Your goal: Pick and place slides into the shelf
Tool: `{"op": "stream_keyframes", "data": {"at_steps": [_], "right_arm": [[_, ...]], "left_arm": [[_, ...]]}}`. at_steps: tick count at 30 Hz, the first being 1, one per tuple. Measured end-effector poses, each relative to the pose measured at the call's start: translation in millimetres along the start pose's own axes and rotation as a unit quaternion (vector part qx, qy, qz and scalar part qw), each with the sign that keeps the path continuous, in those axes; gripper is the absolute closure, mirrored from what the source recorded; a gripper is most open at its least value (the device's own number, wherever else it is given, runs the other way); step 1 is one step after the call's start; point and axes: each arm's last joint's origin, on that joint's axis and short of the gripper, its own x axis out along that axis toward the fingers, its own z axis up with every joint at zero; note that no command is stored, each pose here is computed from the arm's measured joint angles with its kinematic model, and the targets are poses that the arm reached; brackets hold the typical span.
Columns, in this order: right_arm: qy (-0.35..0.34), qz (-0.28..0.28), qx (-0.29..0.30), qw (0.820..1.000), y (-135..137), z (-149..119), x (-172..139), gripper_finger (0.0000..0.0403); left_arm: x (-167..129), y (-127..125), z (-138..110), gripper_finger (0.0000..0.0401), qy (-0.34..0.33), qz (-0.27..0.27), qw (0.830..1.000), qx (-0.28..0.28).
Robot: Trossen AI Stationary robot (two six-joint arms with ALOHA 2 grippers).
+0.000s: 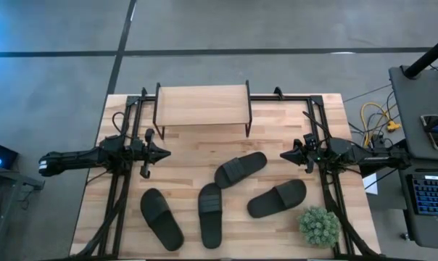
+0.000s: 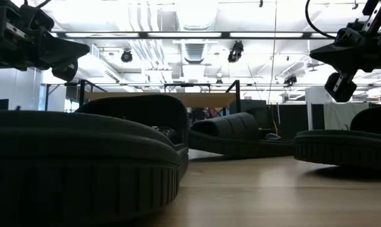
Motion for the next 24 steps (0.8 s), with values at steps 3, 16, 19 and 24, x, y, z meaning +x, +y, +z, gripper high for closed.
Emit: {"op": "stream_keyframes", "data": {"at_steps": [3, 16, 19, 24], "right_arm": [[0.000, 0.000, 0.000, 1.000, 0.0, 0.0, 0.0, 0.0394], [-0.006, -0.006, 0.000, 1.000, -0.3, 0.4, 0.0, 0.0394], [-0.006, -0.006, 0.000, 1.000, -0.3, 0.4, 0.0, 0.0394], [-0.006, -0.006, 0.000, 1.000, -0.4, 0.4, 0.0, 0.0394]], "left_arm": [[0.0, 0.2, 0.0, 0.0399, 0.000, 0.003, 1.000, 0.000], [0.0, 0.1, 0.0, 0.0399, 0.000, 0.001, 1.000, 0.000], [0.0, 0.1, 0.0, 0.0399, 0.000, 0.001, 1.000, 0.000], [0.0, 0.1, 0.0, 0.0399, 0.000, 0.001, 1.000, 0.000]]}}
